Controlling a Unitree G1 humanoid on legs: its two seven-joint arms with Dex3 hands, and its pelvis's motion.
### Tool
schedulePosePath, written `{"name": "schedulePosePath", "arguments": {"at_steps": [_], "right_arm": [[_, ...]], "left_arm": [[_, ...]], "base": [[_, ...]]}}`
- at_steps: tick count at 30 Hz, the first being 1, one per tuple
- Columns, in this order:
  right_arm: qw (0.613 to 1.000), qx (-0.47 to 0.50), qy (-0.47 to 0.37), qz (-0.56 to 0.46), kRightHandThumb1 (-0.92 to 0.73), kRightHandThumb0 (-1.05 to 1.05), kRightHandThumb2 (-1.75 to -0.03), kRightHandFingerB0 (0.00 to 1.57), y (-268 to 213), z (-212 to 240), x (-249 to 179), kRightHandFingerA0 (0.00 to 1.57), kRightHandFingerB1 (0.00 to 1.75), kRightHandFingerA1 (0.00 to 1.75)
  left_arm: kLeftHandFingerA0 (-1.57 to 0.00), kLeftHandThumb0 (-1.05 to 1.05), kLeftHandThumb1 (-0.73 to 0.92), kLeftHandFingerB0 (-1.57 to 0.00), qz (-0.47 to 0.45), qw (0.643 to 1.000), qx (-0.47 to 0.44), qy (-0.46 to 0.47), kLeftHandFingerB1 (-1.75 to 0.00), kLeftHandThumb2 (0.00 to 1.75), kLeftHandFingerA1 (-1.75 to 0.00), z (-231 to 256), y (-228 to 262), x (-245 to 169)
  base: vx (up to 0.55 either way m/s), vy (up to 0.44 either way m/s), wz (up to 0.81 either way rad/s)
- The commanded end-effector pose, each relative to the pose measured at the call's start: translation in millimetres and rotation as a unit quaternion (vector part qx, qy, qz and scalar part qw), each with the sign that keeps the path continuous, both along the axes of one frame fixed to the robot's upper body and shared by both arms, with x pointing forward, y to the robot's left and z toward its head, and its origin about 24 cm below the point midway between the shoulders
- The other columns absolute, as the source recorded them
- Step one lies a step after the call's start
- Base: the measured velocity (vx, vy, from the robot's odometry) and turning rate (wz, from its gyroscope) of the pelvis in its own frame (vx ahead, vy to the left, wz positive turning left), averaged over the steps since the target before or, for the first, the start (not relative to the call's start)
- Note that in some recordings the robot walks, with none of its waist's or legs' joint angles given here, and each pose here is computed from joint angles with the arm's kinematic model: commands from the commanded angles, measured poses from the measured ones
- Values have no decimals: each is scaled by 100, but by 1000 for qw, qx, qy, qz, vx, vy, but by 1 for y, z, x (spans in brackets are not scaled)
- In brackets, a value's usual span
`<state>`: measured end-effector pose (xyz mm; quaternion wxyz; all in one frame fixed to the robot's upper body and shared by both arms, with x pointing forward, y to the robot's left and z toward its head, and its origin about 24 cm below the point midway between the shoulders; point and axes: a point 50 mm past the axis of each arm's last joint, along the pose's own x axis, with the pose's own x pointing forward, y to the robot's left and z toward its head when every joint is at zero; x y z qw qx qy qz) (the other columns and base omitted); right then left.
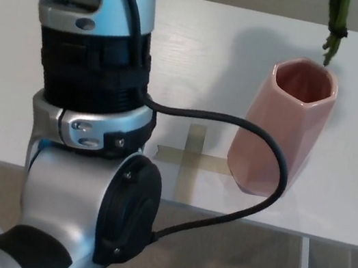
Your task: Use the left hand to pick up the rose and then lift and insert it into the pink vase.
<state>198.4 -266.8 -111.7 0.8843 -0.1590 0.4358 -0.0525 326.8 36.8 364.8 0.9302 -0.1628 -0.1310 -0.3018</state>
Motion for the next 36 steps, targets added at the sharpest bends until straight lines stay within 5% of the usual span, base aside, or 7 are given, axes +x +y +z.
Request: {"name": "schedulePosePath", "arguments": {"at_steps": [1,36], "right_arm": [[1000,3,4,-6,-66,-33,-59,53,-1,-2,-3,58,39,41],[1000,-3,3,-1,-66,-34,-59,55,-1,0,1,60,39,41]], "left_arm": [[-112,-20,79,-81,-29,999,7,14,-81,63,-139,-10,-14,-3],[-105,-21,77,-77,-5,998,56,12,-83,63,-144,-34,-16,4]], "base": [[0,0,0],[0,0,0]]}}
